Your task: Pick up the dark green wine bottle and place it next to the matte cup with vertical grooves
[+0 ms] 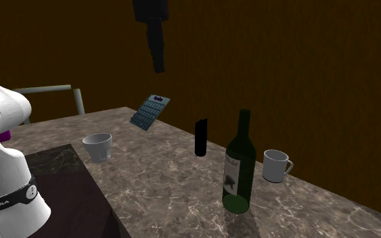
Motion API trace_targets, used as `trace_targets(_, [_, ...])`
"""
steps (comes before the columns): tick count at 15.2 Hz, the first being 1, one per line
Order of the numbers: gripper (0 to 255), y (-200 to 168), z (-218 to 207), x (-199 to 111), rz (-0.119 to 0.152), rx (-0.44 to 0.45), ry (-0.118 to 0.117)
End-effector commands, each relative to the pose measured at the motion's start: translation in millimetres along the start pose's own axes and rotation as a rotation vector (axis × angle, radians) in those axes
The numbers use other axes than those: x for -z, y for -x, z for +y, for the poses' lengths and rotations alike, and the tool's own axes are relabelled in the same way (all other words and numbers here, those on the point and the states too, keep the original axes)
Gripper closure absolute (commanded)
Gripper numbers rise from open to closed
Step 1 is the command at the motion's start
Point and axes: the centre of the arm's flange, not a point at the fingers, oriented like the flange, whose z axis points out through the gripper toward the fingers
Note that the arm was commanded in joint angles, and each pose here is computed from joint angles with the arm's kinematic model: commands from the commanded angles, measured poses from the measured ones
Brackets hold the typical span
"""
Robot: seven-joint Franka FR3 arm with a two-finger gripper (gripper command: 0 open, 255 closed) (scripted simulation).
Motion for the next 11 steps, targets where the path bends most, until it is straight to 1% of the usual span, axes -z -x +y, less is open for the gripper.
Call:
trace_targets(1, [0, -23.6, 5.1, -12.0, -0.005, -0.004, -0.005])
trace_targets(11, [0, -144.6, 29.5, -69.3, -0.030, -0.026, -0.028])
